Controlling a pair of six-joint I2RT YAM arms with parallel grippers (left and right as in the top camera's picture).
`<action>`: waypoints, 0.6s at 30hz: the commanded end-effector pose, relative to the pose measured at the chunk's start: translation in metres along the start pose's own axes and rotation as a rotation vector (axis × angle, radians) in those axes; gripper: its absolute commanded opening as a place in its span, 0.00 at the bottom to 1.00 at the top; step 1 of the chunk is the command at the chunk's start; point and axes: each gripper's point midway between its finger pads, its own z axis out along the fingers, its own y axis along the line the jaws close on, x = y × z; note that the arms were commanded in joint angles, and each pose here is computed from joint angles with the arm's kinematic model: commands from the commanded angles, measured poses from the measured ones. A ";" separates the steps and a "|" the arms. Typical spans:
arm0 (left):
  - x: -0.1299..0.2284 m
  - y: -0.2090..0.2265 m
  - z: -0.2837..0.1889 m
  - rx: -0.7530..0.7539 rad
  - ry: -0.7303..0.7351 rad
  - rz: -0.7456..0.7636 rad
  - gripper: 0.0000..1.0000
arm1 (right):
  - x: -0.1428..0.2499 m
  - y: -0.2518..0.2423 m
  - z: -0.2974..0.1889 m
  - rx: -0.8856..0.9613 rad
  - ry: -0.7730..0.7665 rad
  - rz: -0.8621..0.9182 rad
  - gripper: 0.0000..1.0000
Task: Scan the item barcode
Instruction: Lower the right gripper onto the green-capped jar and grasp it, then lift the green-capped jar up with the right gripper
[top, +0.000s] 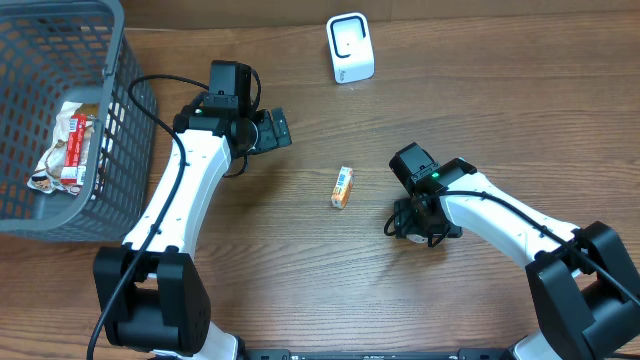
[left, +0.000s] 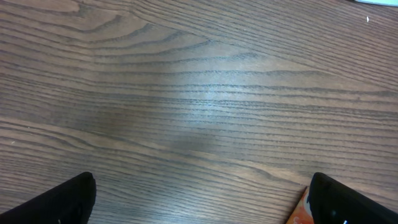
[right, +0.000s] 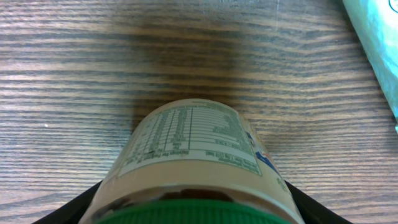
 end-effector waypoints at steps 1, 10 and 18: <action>-0.004 -0.001 -0.004 0.001 -0.015 -0.006 1.00 | -0.002 0.000 -0.001 0.010 -0.011 -0.008 0.75; -0.004 -0.001 -0.004 0.001 -0.015 -0.006 0.99 | -0.035 0.018 -0.045 -0.031 -0.081 -0.017 0.72; -0.004 -0.001 -0.004 0.001 -0.016 -0.006 1.00 | -0.056 0.028 -0.132 -0.054 -0.129 -0.078 0.64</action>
